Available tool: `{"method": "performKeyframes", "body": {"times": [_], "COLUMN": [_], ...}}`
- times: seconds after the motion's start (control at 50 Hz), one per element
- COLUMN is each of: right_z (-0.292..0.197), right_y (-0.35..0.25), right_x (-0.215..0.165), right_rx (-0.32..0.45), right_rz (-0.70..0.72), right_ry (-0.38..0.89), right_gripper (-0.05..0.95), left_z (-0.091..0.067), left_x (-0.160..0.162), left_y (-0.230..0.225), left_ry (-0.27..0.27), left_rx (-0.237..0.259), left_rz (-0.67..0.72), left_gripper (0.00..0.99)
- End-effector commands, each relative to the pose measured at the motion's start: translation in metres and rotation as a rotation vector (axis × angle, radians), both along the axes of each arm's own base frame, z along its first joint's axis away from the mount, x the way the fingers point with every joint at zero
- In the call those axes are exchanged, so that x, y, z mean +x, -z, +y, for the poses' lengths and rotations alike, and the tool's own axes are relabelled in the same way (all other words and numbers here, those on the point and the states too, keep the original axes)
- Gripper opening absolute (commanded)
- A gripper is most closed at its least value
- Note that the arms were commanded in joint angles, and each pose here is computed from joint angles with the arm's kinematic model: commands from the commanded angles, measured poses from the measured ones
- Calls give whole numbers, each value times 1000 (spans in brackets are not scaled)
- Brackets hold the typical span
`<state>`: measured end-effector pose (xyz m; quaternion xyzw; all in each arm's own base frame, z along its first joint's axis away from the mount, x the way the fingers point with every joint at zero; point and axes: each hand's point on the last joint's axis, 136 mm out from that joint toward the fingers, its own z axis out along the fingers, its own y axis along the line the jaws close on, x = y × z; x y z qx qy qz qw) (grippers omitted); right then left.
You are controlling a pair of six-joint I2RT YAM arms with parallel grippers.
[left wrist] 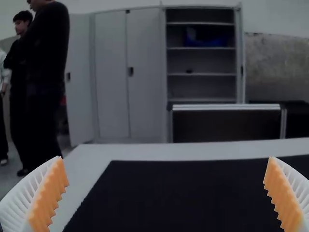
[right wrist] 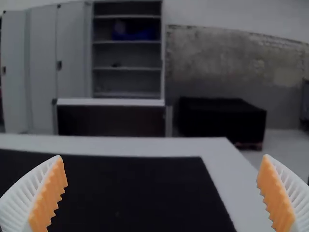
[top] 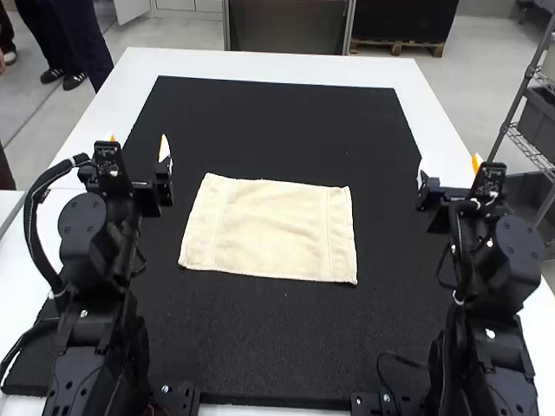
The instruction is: Fold the towel.
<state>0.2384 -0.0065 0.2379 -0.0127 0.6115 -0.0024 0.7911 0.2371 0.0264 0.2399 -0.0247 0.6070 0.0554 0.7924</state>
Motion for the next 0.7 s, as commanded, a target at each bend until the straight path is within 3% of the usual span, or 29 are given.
{"method": "performKeyframes", "body": {"times": [0.0,0.2,0.32,0.6,0.68], "right_z": [10,0,-12,-32,-35], "right_y": [-35,-79,-94,-76,-57], "right_x": [-11,-8,3,53,70], "right_rx": [17,28,34,75,79], "right_rz": [-72,-81,-78,45,106], "right_ry": [-79,-48,-4,38,41], "right_gripper": [910,910,910,910,910], "left_z": [-7,-7,3,30,33], "left_x": [-12,-18,-5,45,59], "left_y": [-41,-104,-121,-105,-91], "left_ry": [30,25,-23,-140,-154], "left_rx": [40,44,38,-5,11], "left_rz": [-92,-149,-140,-39,3], "left_gripper": [951,951,951,933,933]}}
